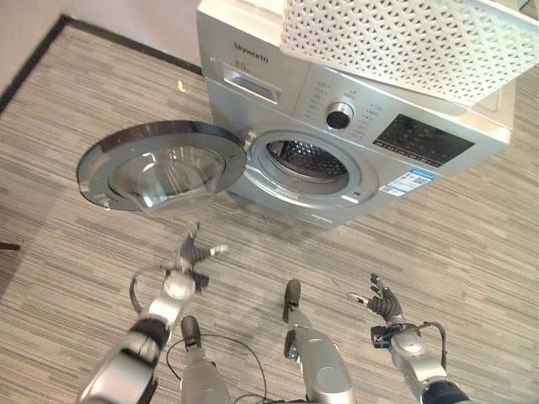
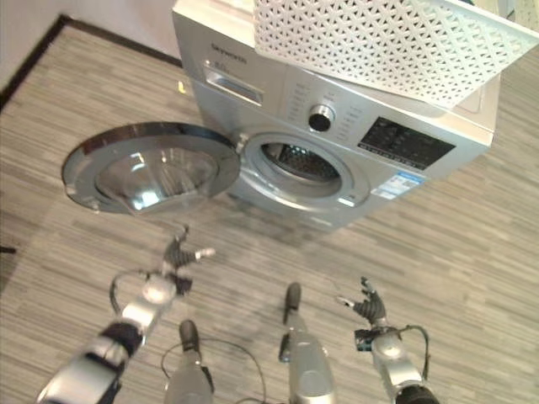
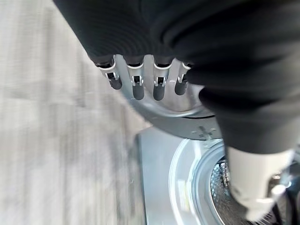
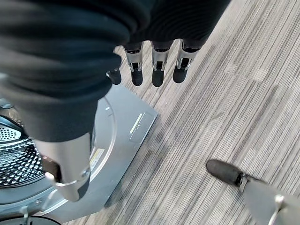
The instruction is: Grab the laundry basket,head to the washer,open it,put in the laundry and shut it.
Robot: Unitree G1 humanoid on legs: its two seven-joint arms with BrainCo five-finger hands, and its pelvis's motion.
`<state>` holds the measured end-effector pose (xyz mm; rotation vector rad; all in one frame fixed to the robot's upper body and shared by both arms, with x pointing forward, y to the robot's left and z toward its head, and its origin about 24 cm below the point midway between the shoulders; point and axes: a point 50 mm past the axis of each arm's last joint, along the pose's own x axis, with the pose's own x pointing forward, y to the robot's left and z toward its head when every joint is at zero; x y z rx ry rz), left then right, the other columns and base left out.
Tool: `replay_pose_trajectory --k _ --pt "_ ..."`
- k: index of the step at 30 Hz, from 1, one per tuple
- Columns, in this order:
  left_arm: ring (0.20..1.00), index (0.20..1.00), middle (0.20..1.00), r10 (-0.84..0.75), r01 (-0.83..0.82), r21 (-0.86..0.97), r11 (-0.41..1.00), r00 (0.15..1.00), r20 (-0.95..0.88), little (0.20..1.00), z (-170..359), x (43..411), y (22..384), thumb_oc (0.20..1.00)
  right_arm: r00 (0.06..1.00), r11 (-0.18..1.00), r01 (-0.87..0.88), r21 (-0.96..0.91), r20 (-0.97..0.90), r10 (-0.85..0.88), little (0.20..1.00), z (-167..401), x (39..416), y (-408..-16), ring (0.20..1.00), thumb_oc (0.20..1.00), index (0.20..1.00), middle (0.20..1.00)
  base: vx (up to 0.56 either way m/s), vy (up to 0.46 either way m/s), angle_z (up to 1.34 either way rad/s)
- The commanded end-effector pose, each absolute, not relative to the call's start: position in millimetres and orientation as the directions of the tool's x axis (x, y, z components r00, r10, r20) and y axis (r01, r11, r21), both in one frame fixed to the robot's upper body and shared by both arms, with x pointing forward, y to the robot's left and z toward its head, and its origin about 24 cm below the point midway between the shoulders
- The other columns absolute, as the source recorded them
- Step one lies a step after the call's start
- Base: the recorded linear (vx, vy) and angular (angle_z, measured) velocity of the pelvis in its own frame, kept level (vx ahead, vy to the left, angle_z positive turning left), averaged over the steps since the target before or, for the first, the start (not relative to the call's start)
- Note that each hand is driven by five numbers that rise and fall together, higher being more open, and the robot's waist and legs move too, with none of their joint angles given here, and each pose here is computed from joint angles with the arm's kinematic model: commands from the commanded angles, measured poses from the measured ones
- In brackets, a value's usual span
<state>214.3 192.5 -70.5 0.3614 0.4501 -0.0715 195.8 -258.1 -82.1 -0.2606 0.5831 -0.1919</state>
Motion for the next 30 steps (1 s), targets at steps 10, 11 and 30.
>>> replay_pose_trajectory --k 10,11,30 --pt "1.000 1.000 1.000 0.039 0.251 0.300 0.920 0.702 -0.711 1.000 -123 148 213 1.000 0.722 0.901 0.314 -0.299 -0.540 -0.431 1.000 -86 181 -294 1.000 1.000 1.000 1.000 0.07 0.038 0.56" --pt "1.000 1.000 1.000 0.039 0.252 0.299 0.920 0.702 -0.711 1.000 -123 148 213 1.000 0.722 0.901 0.314 -0.299 -0.541 -0.432 1.000 -86 180 -294 1.000 1.000 1.000 1.000 0.09 0.111 0.49" --pt "1.000 1.000 1.000 0.094 0.255 0.384 0.887 0.716 -0.692 1.000 -115 151 231 1.000 0.542 0.623 0.782 0.016 0.474 -0.693 1.000 129 213 -320 1.000 1.000 1.000 1.000 0.06 0.151 -0.09"
